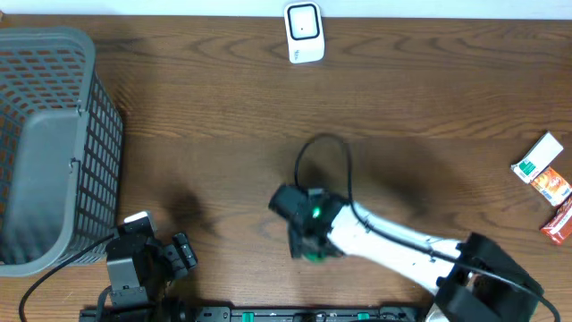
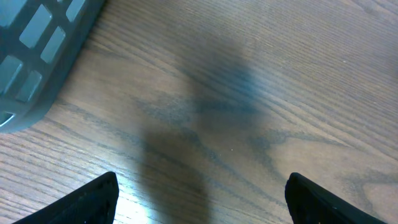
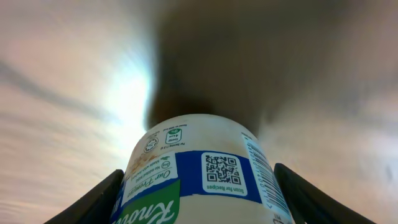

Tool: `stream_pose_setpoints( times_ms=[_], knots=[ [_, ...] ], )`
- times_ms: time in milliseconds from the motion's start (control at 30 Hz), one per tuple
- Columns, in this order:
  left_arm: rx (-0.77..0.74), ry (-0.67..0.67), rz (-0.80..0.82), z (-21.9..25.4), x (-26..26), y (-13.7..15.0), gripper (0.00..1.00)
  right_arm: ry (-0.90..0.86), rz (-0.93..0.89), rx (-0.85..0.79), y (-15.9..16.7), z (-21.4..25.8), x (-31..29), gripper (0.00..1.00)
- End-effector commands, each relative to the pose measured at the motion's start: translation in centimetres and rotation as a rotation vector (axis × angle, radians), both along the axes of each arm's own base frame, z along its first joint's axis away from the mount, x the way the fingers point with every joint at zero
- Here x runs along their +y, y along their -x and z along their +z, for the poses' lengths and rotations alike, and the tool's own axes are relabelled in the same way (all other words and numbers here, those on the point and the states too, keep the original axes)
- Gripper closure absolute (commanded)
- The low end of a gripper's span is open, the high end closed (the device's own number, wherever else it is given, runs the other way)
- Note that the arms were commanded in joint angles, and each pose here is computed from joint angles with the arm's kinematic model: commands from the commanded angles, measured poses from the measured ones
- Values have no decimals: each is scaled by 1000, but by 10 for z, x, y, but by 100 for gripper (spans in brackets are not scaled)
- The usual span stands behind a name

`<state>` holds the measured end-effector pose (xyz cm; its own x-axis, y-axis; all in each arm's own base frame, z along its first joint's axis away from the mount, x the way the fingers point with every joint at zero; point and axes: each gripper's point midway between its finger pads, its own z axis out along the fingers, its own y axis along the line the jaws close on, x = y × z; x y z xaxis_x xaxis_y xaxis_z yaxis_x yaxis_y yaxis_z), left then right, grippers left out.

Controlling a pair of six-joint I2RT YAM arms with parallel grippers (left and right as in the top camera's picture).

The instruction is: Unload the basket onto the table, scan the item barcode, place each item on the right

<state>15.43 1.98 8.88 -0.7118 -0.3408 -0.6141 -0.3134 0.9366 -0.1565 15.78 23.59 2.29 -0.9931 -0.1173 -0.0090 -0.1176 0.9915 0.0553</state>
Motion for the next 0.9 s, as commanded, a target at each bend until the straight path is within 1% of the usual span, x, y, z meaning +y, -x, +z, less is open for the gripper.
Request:
stream_pose_setpoints(
  times_ms=[0, 33, 67, 167, 233, 433, 533, 667, 867],
  knots=[
    [-6, 3, -9, 2, -1, 0, 14, -111, -128, -103, -53, 20, 14, 41],
    [-6, 2, -10, 2, -1, 0, 14, -142, -192, -127, -69, 23, 13, 46],
    [-6, 2, -10, 2, -1, 0, 14, -171, -275, -151, -89, 25, 8, 48],
    [-6, 2, -10, 2, -1, 0, 14, -195, -368, -171, -109, 26, -2, 48],
    [-6, 2, -9, 2, -1, 0, 14, -195, -436, -175, -116, 25, -9, 50],
    [-6, 3, -9, 2, -1, 0, 14, -181, -635, -190, -126, 24, -22, 51],
    [-6, 2, -9, 2, -1, 0, 14, -181, -697, -194, -127, 24, -24, 51],
    [-6, 2, -10, 2, -1, 0, 14, -171, -764, -178, -126, 20, -26, 47],
    [-6, 2, -10, 2, -1, 0, 14, -149, -772, -160, -120, 17, -29, 46]
  ],
)
